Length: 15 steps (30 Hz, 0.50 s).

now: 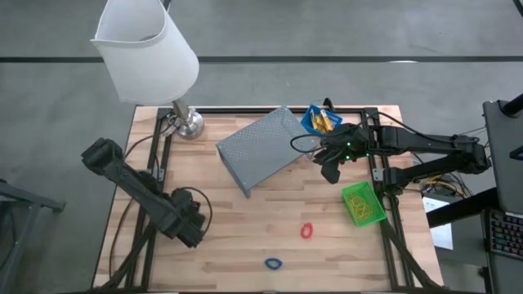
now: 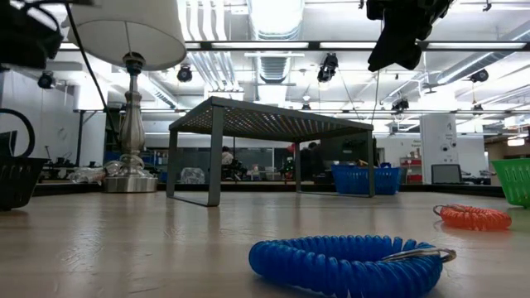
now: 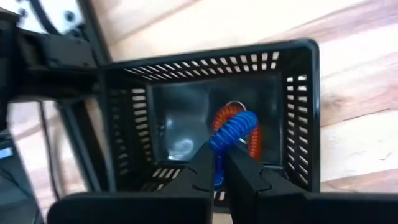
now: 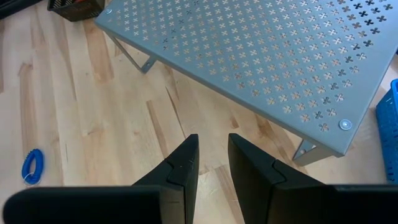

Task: Pick & Place Office Desk Supplies
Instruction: Put the blue spring keychain into the black basket

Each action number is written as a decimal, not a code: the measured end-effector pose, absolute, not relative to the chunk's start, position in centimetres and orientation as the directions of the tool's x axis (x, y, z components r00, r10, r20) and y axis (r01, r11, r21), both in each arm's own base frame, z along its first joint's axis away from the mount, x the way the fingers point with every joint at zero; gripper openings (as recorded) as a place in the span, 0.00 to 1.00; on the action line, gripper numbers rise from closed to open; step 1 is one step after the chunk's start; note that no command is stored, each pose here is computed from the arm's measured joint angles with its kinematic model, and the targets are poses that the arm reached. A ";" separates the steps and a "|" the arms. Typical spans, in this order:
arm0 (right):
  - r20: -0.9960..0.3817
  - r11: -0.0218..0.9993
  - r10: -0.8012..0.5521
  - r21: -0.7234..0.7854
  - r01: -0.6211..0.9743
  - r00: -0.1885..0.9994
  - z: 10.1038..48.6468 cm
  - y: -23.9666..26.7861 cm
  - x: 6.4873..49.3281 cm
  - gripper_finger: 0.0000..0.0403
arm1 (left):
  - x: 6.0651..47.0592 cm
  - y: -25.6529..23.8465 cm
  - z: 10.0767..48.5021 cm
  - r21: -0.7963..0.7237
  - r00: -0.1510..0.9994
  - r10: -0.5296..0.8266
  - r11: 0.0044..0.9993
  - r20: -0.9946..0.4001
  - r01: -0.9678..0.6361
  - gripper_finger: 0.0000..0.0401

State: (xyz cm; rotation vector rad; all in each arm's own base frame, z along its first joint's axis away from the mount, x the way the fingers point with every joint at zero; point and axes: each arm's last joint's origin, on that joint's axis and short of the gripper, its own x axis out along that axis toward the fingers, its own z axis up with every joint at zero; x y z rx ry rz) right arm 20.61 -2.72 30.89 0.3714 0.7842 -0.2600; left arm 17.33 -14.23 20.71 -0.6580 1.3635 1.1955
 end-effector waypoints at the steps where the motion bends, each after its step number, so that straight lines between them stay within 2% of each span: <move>1: -0.727 0.904 -0.090 0.227 0.362 0.681 30.9 -2.7 20.6 0.21 | 17.3 -14.2 20.3 0.267 -0.191 0.247 0.326 -0.950 -0.907 0.06; 15: -0.726 0.904 -0.090 0.227 0.362 0.681 30.9 -2.7 20.6 0.21 | 16.7 -14.0 17.0 0.233 -0.186 0.163 0.347 -0.969 -0.908 0.06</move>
